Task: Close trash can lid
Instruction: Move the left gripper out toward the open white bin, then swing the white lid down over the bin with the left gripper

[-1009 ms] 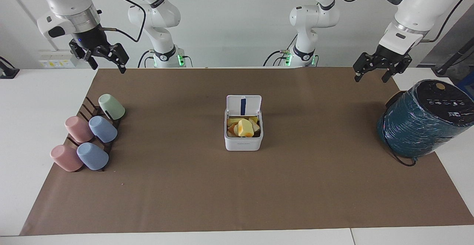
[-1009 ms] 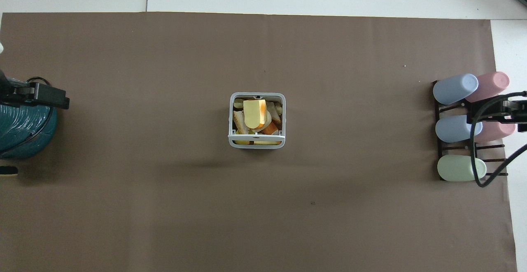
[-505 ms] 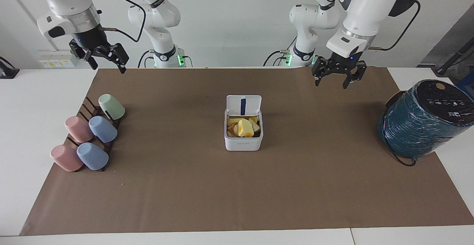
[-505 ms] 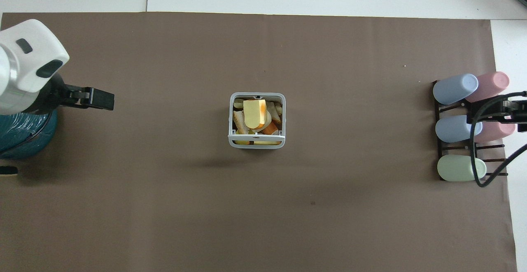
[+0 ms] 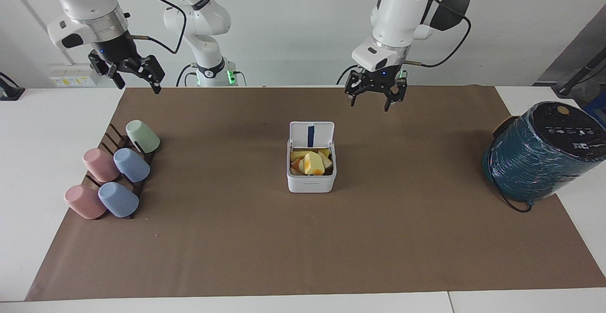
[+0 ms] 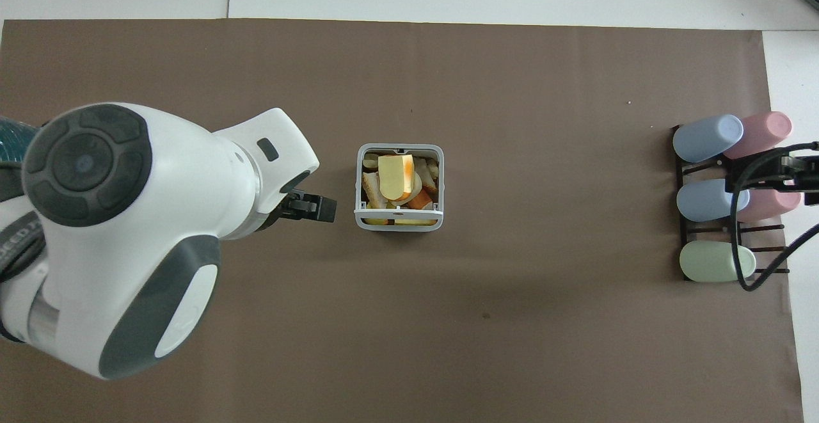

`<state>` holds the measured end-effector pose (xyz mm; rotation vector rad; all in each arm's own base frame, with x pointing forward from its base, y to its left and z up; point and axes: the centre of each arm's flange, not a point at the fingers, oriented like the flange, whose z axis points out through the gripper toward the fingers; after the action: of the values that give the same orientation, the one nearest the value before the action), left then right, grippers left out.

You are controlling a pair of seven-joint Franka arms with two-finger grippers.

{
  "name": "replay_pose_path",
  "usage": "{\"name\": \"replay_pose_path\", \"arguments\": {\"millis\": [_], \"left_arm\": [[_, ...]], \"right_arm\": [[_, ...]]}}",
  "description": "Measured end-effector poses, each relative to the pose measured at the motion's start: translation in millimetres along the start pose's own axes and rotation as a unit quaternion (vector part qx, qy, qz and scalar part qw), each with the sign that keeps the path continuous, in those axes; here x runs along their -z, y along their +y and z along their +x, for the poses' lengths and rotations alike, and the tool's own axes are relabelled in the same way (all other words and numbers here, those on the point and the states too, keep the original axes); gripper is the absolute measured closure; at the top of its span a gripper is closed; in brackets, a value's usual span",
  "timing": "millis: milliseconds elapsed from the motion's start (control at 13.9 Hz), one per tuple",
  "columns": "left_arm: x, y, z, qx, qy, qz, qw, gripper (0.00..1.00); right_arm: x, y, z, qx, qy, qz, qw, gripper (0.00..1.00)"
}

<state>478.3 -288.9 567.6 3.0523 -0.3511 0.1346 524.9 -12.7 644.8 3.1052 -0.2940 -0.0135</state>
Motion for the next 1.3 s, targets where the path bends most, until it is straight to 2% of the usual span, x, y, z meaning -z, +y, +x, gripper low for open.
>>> {"name": "replay_pose_path", "arguments": {"millis": [72, 288, 577, 649, 1297], "left_arm": [[-3.2, 14.5, -3.9, 0.012, 0.005, -0.003, 1.0, 0.07], [-11.1, 49.4, -13.0, 0.046, 0.026, -0.018, 0.998, 0.44], [-43.0, 87.0, -20.9, 0.061, 0.041, -0.032, 0.997, 0.93], [-49.1, 92.2, -19.8, 0.062, 0.043, -0.034, 0.997, 0.99], [-78.2, 90.2, 14.7, 0.077, 0.107, -0.066, 0.989, 0.99]], "right_arm": [[0.0, 0.0, 0.0, 0.0, 0.0, 0.0, 1.0, 0.0], [0.0, 0.0, 0.0, 0.0, 0.0, 0.0, 1.0, 0.0], [0.0, 0.0, 0.0, 0.0, 0.0, 0.0, 1.0, 0.0], [0.0, 0.0, 0.0, 0.0, 0.0, 0.0, 1.0, 0.0], [0.0, 0.0, 0.0, 0.0, 0.0, 0.0, 1.0, 0.0]]}}
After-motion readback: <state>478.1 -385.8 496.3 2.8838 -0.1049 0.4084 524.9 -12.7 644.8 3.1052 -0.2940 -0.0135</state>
